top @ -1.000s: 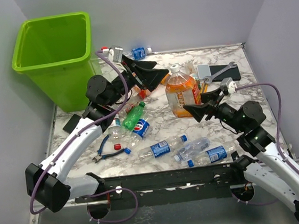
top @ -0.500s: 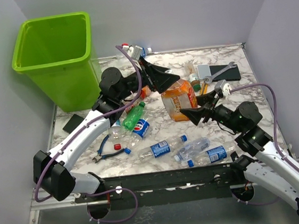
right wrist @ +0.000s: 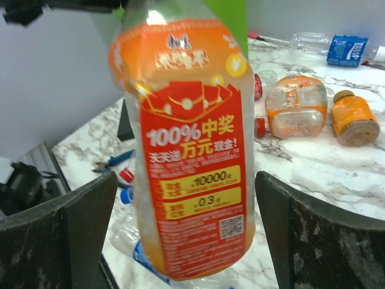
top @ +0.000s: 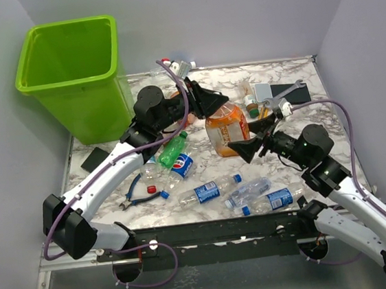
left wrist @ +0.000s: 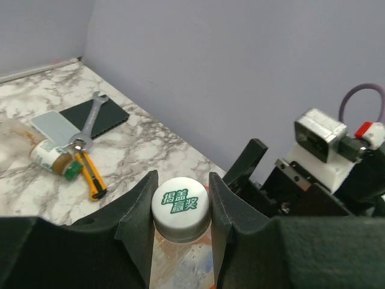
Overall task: Put the plastic bottles in the bin
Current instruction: Pick up the plastic bottle at the center of the board, then place the plastic bottle in the trash bin.
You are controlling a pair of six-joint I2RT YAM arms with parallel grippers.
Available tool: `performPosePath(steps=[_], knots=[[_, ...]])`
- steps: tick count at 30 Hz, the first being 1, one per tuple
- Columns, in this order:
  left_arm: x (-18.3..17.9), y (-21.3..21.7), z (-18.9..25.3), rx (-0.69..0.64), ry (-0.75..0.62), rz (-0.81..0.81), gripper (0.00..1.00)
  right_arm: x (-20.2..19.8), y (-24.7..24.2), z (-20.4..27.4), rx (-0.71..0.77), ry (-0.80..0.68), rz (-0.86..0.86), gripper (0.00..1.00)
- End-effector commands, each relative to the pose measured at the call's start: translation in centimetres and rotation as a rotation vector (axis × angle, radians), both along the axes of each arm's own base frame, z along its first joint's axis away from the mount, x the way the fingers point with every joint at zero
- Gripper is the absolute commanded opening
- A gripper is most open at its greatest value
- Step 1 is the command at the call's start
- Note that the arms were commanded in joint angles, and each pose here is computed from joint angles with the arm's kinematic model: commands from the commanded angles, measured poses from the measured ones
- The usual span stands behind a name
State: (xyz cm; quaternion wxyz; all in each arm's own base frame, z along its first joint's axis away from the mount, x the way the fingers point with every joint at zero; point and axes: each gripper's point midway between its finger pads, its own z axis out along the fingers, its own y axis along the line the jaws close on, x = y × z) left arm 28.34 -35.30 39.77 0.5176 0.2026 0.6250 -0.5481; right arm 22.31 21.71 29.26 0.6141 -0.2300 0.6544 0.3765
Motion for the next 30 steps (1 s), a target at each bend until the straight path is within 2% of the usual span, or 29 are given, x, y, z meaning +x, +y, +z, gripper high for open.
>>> performPosePath(steps=[1,3,6,10,14,20,25,30], knots=[[1.7,3.2,2.5,0.038,-0.072,0.226,0.0,-0.7,0.1,3.6,0.112,0.11,-0.01,1.0],[2.8,5.7,3.8,0.066,-0.113,0.372,0.0,-0.8,-0.3,5.4,0.168,0.154,-0.035,1.0],[4.1,10.5,7.0,0.056,-0.198,0.621,0.0,-1.3,-1.0,8.3,0.24,0.146,-0.054,1.0],[4.7,16.4,12.2,0.04,-0.346,0.92,0.0,-1.2,-1.8,9.4,0.292,0.132,-0.096,1.0],[4.7,21.4,17.4,0.018,-0.498,1.176,0.0,0.2,-3.0,6.1,0.327,0.209,-0.211,1.0],[4.2,28.3,23.9,-0.103,-0.646,1.472,0.0,-0.3,-2.0,-1.8,0.379,0.415,-0.192,1.0],[7.5,33.5,24.2,-0.05,-0.632,1.707,0.0,-1.1,-1.4,-6.4,0.392,0.527,-0.17,1.0],[11.5,37.1,21.8,-0.078,-0.574,1.801,0.0,-0.9,-2.0,-7.9,0.331,0.546,-0.217,1.0]])
